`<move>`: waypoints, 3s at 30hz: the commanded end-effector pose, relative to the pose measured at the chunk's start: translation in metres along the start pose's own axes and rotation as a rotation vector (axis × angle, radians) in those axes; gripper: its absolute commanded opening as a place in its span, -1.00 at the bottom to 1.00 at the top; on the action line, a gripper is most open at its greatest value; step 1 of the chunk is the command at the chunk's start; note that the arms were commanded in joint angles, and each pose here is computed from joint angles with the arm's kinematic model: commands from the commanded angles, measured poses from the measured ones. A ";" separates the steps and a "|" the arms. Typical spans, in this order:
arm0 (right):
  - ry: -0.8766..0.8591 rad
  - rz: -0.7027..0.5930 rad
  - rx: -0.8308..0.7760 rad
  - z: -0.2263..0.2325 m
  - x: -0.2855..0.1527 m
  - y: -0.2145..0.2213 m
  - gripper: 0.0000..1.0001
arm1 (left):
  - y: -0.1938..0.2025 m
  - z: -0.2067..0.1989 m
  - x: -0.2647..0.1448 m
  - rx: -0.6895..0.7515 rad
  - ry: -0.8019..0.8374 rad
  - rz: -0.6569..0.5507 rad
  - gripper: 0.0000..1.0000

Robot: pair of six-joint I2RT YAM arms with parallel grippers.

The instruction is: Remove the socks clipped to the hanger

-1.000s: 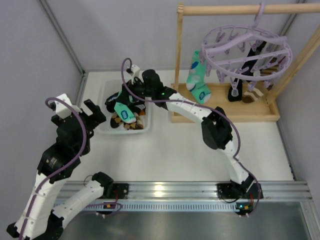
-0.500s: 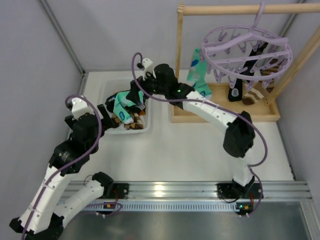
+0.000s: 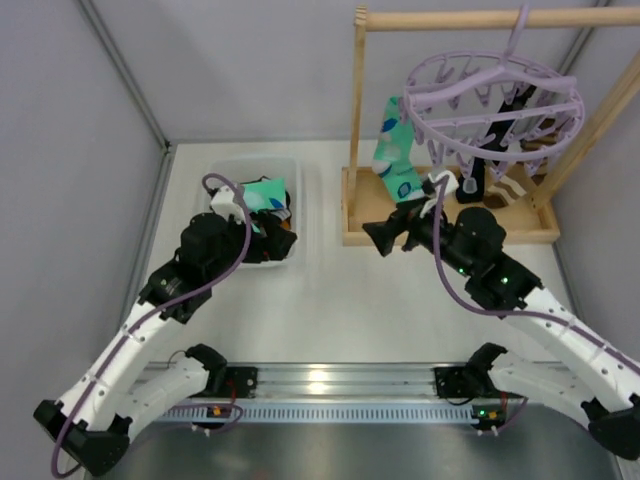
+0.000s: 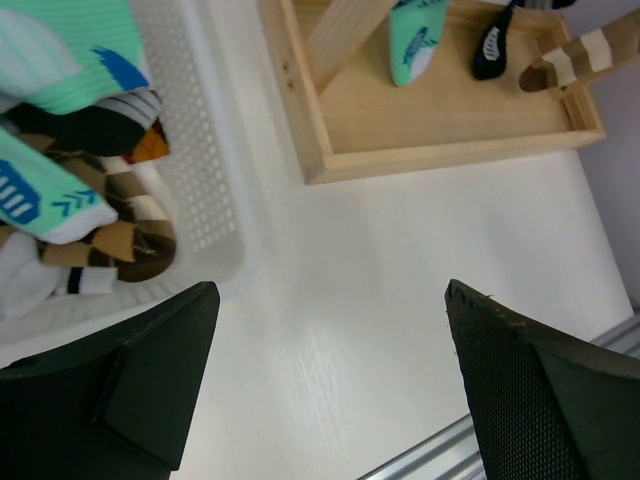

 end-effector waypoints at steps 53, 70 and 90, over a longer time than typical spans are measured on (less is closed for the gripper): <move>0.711 0.083 -0.263 -0.247 0.137 0.138 0.99 | -0.016 -0.042 -0.037 0.190 0.081 -0.142 0.97; 0.739 0.067 -0.293 -0.242 0.159 0.124 0.99 | -0.013 -0.036 -0.040 0.216 0.080 -0.149 0.96; 0.915 -0.115 -0.334 -0.261 0.162 0.071 0.99 | -0.003 -0.038 -0.039 0.224 0.113 -0.120 0.97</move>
Point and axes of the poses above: each gripper's point midway between its finger pads, its own x axis out along the fingers, its own z axis along the line the jaws close on, y = z × x, the point moved 2 cm from there along -x, back along the fingers, and after that the axes turned 1 degree about -x, right-handed, at the moved point
